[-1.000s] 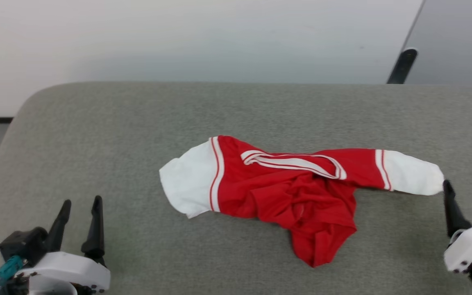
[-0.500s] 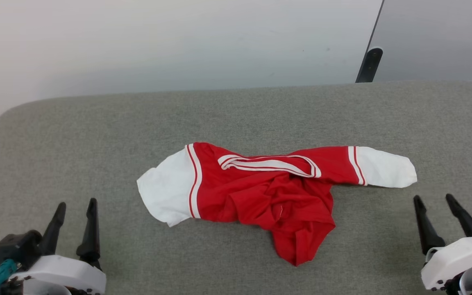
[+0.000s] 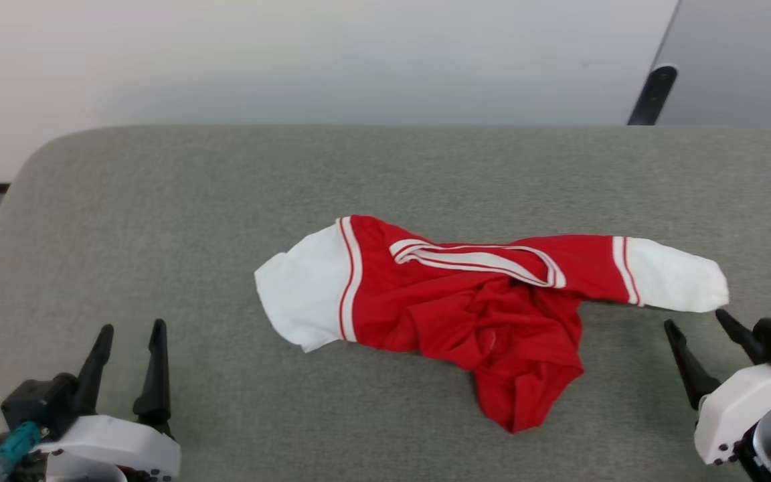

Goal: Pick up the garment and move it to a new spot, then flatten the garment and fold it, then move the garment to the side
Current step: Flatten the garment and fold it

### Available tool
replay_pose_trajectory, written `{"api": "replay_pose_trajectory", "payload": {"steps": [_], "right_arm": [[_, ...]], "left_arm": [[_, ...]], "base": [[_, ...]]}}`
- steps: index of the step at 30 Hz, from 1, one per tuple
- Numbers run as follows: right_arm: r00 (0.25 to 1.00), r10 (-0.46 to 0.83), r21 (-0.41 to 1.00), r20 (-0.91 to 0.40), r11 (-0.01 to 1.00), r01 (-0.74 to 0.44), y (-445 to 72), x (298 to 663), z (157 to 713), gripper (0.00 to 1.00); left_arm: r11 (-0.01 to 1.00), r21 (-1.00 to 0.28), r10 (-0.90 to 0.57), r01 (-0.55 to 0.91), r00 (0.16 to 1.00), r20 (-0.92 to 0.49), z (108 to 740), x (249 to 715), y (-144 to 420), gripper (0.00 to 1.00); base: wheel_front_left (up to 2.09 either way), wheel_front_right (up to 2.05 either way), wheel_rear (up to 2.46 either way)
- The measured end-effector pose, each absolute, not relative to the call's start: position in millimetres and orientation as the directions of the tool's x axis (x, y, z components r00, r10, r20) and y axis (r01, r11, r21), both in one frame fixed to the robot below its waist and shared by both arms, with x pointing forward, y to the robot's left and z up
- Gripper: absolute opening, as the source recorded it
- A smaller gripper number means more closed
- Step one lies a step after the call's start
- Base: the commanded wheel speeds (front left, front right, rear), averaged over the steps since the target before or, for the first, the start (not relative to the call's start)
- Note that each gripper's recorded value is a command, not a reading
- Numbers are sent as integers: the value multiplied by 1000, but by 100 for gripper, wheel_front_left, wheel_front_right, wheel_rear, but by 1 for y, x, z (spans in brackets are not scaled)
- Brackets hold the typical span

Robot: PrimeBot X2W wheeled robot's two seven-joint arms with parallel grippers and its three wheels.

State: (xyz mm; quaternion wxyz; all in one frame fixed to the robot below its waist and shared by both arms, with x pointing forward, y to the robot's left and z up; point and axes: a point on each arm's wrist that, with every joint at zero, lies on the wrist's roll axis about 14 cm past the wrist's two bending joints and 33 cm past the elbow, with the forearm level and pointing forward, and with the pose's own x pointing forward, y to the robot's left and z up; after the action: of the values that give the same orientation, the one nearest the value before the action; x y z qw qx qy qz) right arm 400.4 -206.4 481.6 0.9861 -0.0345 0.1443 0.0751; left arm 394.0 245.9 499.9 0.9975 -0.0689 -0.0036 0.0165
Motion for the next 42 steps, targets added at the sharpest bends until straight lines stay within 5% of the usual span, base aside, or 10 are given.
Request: {"api": "replay_pose_trajectory", "payload": {"steps": [21,34,35,37,42], "right_arm": [[782,251,-165,-571,898,-409,-173,452,442,100],[707,205,-242,-677,845,-476,-176,459,413,100],[701,197,-240,-686,848,-473,-178,458,411,45],[700,190,-231,-689,857,-461,-181,460,410,0],[697,192,-201,-691,876,-439,-181,463,410,0]], "left_arm": [[969,-179,158,-168,985,-72,466,378,272,100],[961,-187,189,-205,977,-99,455,375,281,100],[961,-188,188,-204,977,-99,455,375,281,100],[960,-191,186,-203,977,-99,454,375,280,100],[961,-192,183,-199,978,-99,453,378,279,100]], "base": [[0,0,0],[0,0,0],[0,0,0],[0,0,0],[0,0,0]]}}
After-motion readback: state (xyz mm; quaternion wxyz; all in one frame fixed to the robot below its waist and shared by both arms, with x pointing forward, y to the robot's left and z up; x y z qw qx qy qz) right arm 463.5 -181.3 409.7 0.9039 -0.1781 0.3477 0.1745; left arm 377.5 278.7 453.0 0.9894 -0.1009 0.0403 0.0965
